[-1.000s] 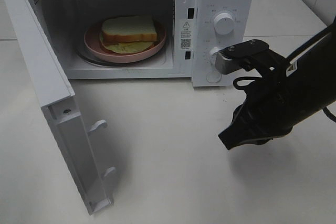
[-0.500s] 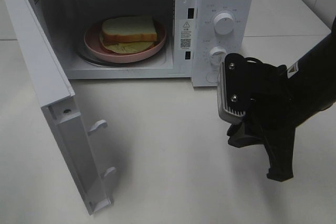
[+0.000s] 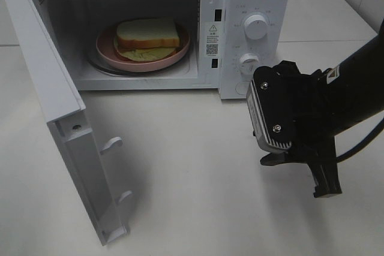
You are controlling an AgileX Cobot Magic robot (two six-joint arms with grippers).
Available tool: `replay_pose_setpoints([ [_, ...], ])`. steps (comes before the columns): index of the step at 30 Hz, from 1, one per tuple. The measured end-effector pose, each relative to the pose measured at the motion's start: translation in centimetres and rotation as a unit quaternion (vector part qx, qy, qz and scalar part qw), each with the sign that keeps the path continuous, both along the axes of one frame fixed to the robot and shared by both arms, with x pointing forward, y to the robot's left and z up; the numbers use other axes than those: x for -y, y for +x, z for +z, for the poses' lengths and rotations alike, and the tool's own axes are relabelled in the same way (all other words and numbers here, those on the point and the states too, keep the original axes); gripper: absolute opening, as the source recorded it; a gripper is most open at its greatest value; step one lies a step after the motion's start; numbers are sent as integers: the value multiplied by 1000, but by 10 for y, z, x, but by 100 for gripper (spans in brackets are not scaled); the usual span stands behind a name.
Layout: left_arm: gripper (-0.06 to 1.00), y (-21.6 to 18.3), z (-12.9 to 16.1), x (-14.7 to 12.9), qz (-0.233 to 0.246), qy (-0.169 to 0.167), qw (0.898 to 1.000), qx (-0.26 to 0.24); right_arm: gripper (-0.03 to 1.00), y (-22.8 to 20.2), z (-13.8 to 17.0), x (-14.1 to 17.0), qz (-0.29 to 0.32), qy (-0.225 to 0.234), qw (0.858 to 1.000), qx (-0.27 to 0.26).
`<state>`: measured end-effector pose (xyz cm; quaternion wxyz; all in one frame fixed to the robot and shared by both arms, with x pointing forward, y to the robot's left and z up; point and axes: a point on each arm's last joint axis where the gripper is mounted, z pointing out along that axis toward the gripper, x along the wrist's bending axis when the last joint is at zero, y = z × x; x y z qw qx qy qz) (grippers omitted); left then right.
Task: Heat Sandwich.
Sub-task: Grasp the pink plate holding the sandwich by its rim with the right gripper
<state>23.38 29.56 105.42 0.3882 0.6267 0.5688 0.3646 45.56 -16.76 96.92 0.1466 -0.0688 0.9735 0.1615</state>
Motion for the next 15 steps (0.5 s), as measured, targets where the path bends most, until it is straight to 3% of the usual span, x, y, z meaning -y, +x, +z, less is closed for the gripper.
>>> replay_pose_setpoints([
  [2,99,0,0,0,0,0,1000,0,51,1,0,0,-1,1,1000,3],
  [5,99,0,0,0,0,0,1000,0,72,2,1,0,-9,4,1000,7],
  [7,99,0,0,0,0,0,1000,0,75,2,1,0,-12,5,1000,6],
  [9,99,0,0,0,0,0,1000,0,86,2,1,0,-17,6,1000,7],
  [15,99,0,0,0,0,0,1000,0,90,12,13,-2,-27,0,999,28],
])
